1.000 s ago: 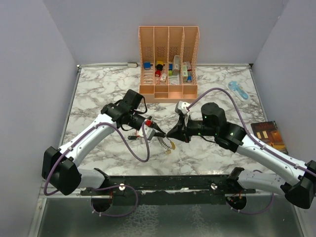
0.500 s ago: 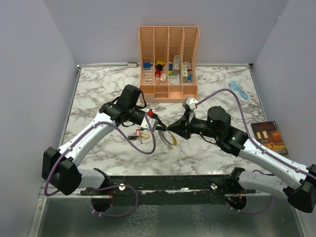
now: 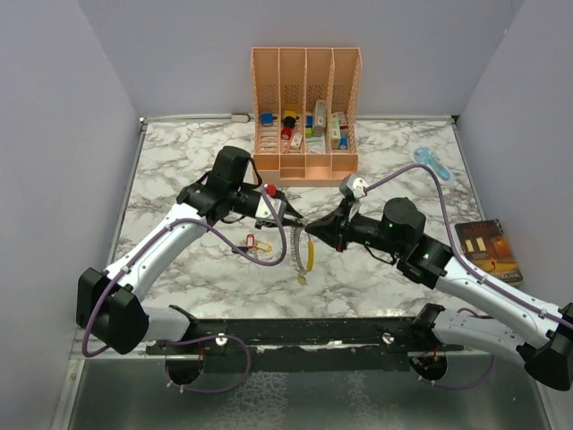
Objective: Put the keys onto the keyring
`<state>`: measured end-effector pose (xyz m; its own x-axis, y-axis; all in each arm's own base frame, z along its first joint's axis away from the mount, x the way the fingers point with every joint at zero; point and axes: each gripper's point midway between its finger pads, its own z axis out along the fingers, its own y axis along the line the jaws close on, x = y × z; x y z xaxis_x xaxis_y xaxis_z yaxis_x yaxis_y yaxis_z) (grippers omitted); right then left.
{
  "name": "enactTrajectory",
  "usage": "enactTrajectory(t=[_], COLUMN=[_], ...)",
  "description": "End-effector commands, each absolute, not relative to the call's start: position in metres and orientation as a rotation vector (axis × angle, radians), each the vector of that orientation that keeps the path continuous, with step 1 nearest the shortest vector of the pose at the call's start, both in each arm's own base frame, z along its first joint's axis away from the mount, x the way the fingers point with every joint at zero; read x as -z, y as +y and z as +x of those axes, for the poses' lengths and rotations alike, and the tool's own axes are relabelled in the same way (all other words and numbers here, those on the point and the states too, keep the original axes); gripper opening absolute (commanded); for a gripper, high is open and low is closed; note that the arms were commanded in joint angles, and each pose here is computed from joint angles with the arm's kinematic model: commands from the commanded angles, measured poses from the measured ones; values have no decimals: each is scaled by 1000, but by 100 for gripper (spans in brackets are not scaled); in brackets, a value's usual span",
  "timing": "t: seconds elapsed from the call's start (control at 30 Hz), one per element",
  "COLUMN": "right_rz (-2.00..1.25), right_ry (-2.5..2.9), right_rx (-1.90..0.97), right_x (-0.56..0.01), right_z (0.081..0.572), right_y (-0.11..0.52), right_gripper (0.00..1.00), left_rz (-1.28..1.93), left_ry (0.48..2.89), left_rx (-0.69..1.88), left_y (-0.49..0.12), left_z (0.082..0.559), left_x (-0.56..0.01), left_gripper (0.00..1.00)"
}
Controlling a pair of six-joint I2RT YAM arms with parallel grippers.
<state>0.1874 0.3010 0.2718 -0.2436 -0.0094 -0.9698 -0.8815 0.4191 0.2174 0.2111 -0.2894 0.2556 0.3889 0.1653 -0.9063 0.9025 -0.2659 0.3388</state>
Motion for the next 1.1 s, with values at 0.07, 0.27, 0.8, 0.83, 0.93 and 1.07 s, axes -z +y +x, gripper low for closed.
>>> enactTrajectory(t=[0.07, 0.27, 0.8, 0.83, 0.93, 1.07], right_rz=[-749, -741, -699, -694, -685, -687], right_ry=[1520, 1490, 1381, 1380, 1378, 1374], right_rx=[-1043, -1042, -980, -969, -952, -953], right_x=[-294, -298, -305, -306, -308, -313], right_z=[189, 192, 197, 198, 200, 198], right_y=[303, 305, 294, 292, 289, 288], right_gripper=[1, 1, 1, 1, 1, 1], left_rz=[1679, 1679, 1667, 1667, 1669, 1672], left_ry=[897, 844, 788, 789, 790, 786], left_rx=[956, 984, 982, 986, 996, 1006], left_y=[-291, -292, -290, -289, -288, -289], left_z=[215, 210, 200, 198, 196, 195], left_x=[-271, -279, -317, -317, -314, -310], left_gripper=[22, 22, 23, 23, 23, 23])
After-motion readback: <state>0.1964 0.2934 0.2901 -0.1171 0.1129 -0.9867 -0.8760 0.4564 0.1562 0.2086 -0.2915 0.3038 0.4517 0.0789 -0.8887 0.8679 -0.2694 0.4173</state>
